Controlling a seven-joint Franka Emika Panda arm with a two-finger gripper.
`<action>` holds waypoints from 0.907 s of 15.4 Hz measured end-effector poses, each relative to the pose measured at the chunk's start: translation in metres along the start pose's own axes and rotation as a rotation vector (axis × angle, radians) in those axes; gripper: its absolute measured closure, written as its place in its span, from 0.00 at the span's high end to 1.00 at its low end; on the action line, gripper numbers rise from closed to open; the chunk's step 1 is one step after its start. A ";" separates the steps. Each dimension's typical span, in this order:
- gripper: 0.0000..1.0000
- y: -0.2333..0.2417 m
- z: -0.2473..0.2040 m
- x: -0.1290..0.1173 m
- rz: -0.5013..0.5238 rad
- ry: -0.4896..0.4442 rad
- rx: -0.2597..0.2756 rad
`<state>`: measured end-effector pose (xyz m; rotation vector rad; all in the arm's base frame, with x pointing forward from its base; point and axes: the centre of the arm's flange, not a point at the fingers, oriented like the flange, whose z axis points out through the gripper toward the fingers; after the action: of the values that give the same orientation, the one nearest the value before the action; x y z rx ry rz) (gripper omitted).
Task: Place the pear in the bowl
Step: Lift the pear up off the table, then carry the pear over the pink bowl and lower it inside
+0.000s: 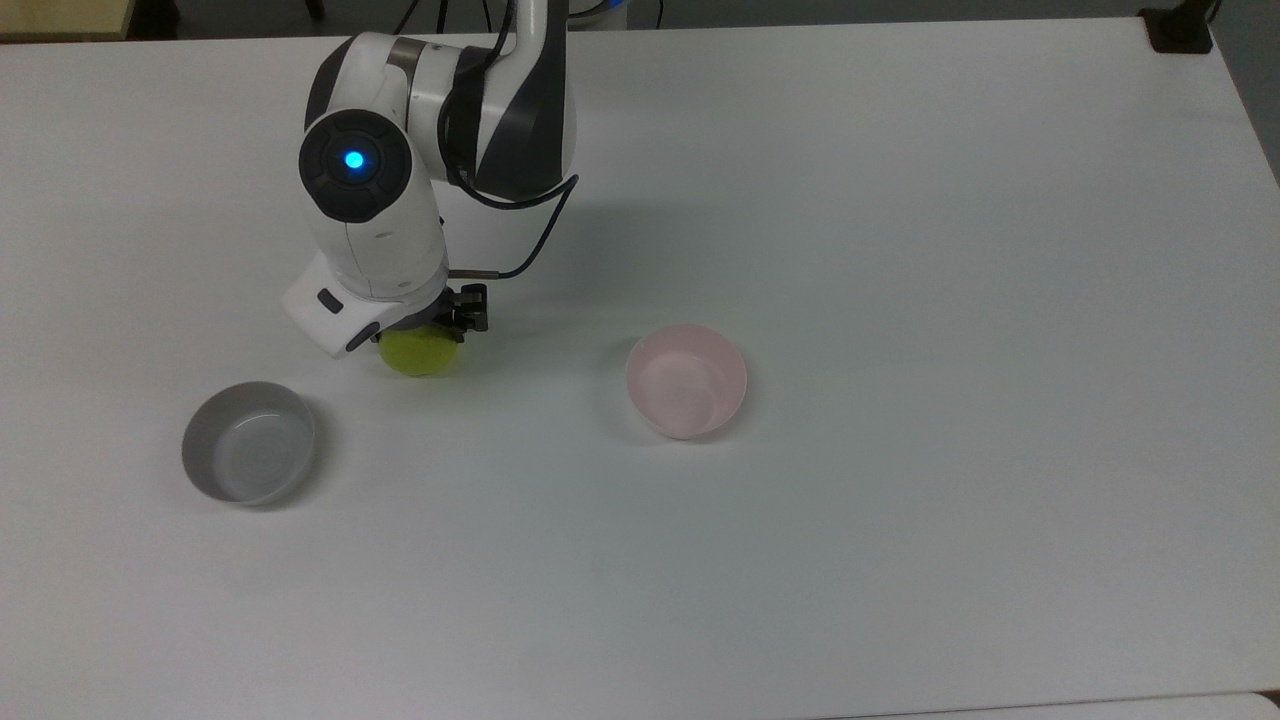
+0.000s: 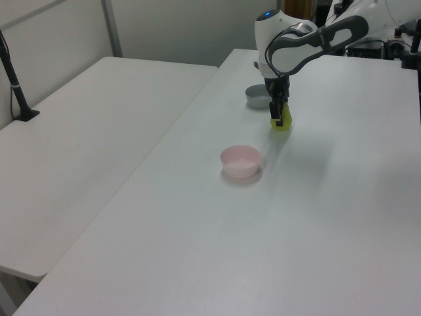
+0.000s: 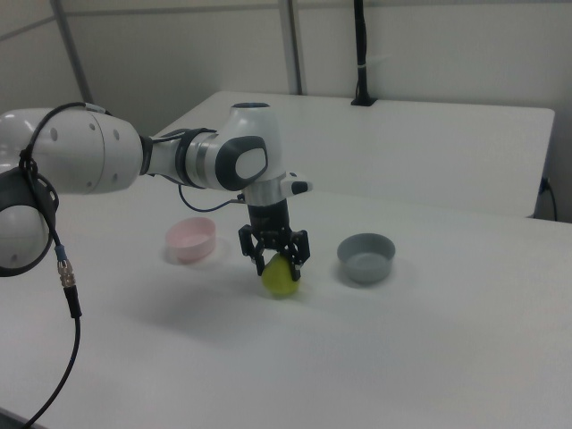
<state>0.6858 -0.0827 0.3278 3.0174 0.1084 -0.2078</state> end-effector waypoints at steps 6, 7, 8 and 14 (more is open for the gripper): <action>0.82 0.016 -0.030 -0.005 0.024 0.046 -0.009; 0.82 0.021 -0.043 -0.009 0.031 0.061 -0.011; 0.82 0.024 -0.057 -0.014 0.037 0.074 -0.010; 0.82 0.031 -0.137 -0.046 0.051 0.137 0.003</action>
<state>0.6613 -0.0997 0.4720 3.0306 0.0437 0.0036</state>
